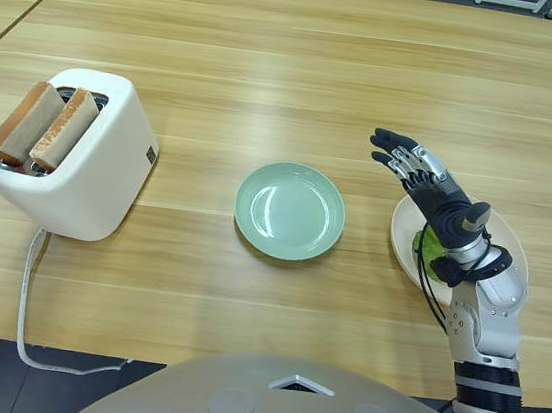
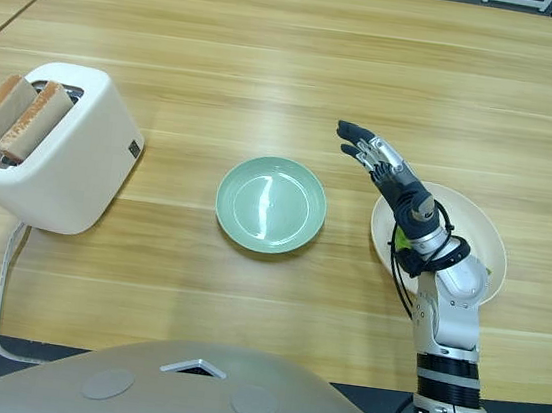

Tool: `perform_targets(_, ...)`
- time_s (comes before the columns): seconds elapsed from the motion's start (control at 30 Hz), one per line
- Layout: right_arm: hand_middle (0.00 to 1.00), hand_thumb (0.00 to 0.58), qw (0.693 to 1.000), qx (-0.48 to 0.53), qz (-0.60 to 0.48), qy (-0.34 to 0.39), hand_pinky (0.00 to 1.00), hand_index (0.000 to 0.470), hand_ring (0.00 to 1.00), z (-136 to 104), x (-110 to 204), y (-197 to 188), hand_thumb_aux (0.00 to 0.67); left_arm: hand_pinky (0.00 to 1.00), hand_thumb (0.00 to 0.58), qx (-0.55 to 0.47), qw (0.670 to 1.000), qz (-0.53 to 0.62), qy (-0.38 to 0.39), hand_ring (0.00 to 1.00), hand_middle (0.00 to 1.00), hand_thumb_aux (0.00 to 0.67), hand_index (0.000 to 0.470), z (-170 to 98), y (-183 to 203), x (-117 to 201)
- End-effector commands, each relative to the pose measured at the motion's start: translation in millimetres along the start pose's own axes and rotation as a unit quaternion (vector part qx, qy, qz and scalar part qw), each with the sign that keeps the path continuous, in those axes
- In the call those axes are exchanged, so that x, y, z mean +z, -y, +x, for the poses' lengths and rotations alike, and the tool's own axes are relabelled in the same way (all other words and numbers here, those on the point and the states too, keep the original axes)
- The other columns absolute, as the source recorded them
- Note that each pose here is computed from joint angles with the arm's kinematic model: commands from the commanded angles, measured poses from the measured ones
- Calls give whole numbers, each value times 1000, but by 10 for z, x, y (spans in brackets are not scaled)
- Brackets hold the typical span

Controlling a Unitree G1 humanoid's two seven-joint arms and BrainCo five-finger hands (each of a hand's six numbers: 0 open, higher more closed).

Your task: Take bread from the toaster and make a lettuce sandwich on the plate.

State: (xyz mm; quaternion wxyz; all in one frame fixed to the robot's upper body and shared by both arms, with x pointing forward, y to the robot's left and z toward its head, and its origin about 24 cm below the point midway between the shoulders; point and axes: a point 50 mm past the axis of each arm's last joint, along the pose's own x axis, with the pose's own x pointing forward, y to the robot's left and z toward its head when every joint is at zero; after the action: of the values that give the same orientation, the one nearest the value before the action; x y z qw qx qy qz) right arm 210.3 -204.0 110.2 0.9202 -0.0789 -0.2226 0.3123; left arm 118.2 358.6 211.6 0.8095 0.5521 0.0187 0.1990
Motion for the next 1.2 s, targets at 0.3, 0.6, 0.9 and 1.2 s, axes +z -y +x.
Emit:
perform_targets(0.3,0,0,1000,-8,-10,-6,0,0,0,-31,22,4,0,0,244,-107,994,3,-12,0,0,160,112,134,554,-185)
perform_targets(0.6,0,0,1000,-18,-16,-9,0,0,0,-84,40,-4,0,0,447,-137,990,3,-10,0,0,349,245,213,728,-217)
perform_targets(0.9,0,0,1000,-20,-18,-9,0,0,0,-99,53,-4,0,0,555,-109,994,0,7,0,0,531,372,261,681,-184)
perform_targets(1.2,0,0,1000,-17,-20,-9,0,0,0,-89,50,-11,0,0,580,-56,995,-53,56,0,0,670,470,301,617,-42)
